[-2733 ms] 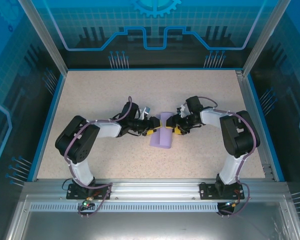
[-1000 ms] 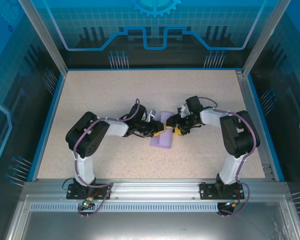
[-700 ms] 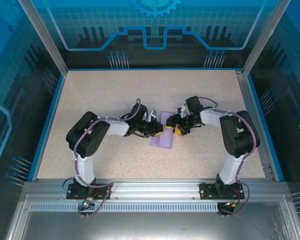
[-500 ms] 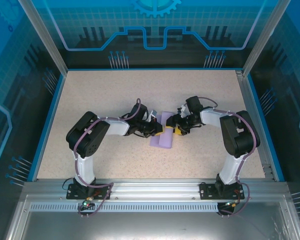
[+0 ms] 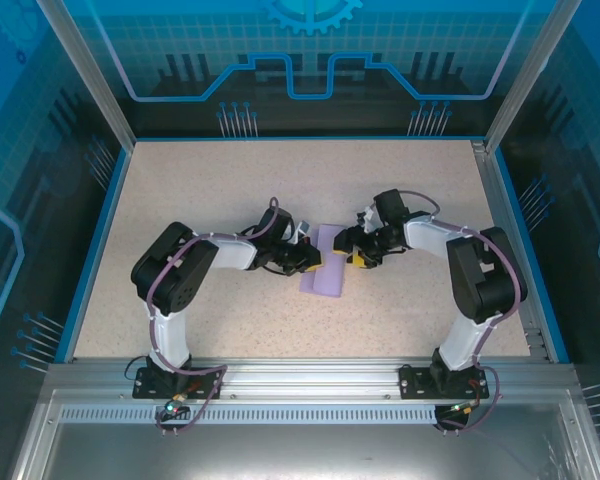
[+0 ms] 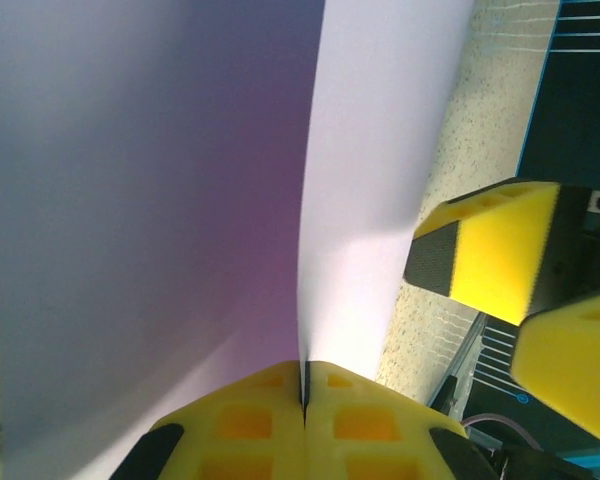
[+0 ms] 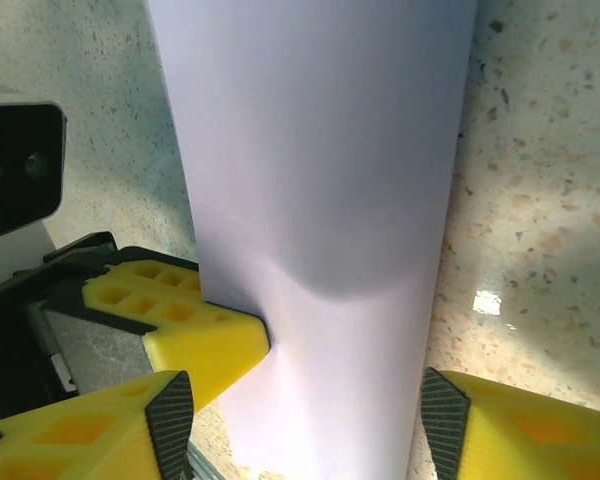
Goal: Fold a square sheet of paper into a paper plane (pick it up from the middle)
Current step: First fold in half a square sheet of paper at the center of the table.
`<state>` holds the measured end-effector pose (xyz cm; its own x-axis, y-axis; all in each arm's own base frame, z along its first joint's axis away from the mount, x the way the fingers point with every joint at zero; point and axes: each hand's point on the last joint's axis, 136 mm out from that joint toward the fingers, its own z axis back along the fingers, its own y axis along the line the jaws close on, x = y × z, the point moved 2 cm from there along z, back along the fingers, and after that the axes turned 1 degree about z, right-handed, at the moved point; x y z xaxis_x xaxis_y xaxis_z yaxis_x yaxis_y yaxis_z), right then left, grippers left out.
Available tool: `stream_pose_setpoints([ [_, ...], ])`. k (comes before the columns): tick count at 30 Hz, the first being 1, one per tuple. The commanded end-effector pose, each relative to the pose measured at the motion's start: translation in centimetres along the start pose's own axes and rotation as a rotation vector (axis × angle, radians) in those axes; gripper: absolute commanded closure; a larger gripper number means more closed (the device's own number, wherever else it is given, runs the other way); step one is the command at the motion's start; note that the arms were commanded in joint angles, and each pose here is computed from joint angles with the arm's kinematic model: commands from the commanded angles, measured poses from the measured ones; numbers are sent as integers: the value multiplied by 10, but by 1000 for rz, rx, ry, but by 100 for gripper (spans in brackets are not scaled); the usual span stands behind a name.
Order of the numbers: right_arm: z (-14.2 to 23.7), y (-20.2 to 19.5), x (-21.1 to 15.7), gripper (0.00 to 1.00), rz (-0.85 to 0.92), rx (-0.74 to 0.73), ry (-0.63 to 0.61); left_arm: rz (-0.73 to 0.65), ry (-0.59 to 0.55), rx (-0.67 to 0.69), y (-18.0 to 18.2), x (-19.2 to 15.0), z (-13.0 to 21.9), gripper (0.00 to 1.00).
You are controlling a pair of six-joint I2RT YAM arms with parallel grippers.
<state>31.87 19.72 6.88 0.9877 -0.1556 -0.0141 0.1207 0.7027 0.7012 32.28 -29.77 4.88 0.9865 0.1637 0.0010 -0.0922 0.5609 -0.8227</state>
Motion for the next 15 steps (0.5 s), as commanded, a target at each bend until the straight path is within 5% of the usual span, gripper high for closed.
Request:
stream_pose_setpoints([
  [1,5,-6,-3,42,-2,-39,-5,-27,-16,5,-4,5,7,100],
  [15,-14,-10,-8,46,19,-124,26,-42,4,53,3,13,26,100],
])
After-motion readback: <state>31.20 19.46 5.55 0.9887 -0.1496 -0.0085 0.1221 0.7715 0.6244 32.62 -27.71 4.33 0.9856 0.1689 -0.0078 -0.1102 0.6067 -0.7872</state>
